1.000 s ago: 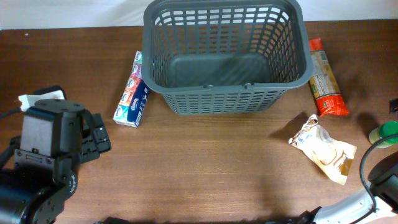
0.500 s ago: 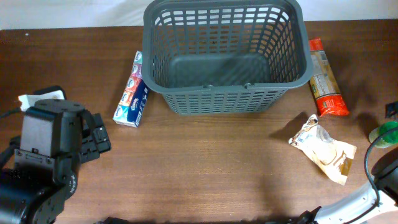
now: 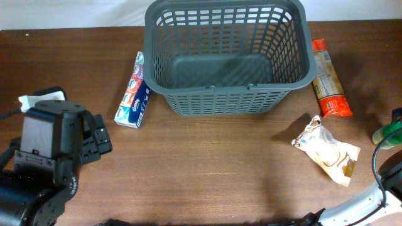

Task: Pack container
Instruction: 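Move the right gripper down over the green-capped Knorr jar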

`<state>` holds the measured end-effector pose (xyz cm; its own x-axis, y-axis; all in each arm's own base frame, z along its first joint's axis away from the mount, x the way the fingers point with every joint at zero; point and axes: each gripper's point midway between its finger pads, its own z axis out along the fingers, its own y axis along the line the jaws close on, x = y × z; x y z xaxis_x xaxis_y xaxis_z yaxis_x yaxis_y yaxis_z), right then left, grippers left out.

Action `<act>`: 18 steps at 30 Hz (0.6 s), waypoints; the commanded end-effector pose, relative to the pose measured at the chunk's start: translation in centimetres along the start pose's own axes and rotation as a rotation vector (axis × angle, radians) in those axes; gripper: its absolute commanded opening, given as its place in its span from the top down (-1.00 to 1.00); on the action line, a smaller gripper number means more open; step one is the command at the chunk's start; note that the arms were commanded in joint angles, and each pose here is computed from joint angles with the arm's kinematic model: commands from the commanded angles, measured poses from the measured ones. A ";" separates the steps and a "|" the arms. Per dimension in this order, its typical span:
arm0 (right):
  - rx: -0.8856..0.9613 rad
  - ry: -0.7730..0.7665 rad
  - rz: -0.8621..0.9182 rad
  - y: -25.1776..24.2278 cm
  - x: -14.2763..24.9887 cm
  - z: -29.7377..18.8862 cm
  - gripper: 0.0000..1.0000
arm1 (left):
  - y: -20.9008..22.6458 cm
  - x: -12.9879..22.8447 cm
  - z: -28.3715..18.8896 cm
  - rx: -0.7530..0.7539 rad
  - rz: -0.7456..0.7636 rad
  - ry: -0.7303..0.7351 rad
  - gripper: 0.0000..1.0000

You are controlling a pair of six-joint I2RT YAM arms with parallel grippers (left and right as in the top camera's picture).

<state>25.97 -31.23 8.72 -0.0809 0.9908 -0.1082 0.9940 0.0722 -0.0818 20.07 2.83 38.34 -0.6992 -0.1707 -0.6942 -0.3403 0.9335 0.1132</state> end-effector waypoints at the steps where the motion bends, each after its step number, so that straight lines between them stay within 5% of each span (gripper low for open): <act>1: 0.026 0.031 0.018 -0.1 0.1 1.7 -0.98 | 0.0 0.1 0.1 0.001 -0.007 0.008 -0.99; 18: 0.033 0.086 -0.017 0.4 0.7 3.9 -0.98 | 0.0 0.1 0.1 0.001 -0.007 0.008 -0.99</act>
<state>26.85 -30.72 5.35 -0.0830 0.9963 -0.0212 0.9938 0.0811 -0.0767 20.07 2.83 38.34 -0.6992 -0.1707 -0.6942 -0.3403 0.9335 0.1132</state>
